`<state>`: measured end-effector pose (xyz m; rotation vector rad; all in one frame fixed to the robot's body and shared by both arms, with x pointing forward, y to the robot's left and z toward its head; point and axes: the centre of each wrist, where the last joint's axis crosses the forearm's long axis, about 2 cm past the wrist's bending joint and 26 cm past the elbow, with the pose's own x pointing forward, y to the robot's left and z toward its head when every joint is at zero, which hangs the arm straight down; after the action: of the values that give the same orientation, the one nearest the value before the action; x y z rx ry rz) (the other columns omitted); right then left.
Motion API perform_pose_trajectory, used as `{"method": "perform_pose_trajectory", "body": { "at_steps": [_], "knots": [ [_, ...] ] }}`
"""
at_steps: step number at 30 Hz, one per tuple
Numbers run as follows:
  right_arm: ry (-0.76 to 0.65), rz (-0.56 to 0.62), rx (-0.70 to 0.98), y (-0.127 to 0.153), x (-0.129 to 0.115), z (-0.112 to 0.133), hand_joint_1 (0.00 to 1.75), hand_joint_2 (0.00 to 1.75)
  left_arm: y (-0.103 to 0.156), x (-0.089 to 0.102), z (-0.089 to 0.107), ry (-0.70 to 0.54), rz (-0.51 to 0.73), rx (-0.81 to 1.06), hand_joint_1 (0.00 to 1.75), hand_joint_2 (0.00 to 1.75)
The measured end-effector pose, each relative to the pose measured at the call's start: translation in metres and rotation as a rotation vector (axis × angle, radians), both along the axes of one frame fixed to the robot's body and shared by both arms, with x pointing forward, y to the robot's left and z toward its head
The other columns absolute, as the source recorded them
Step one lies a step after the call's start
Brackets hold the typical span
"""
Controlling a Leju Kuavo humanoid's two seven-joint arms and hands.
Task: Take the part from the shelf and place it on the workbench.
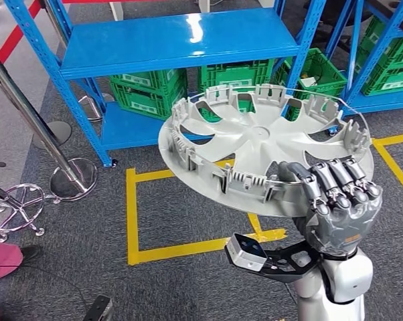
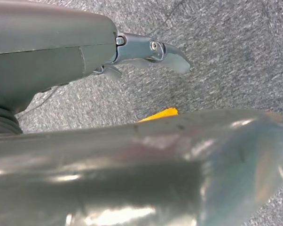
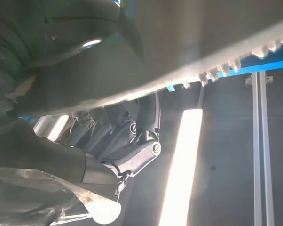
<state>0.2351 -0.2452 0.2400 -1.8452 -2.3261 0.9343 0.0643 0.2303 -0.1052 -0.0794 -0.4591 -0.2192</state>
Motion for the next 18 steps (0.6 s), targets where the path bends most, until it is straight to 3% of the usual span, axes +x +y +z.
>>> {"method": "perform_pose_trajectory", "body": {
  "at_steps": [18],
  "knots": [
    [-0.001,-0.013,0.003,-0.0029,0.0009,0.0003,1.75,1.75,0.0003,-0.0016,-0.0003,-0.001,-0.019,-0.003,0.00,0.00]
  ]
}}
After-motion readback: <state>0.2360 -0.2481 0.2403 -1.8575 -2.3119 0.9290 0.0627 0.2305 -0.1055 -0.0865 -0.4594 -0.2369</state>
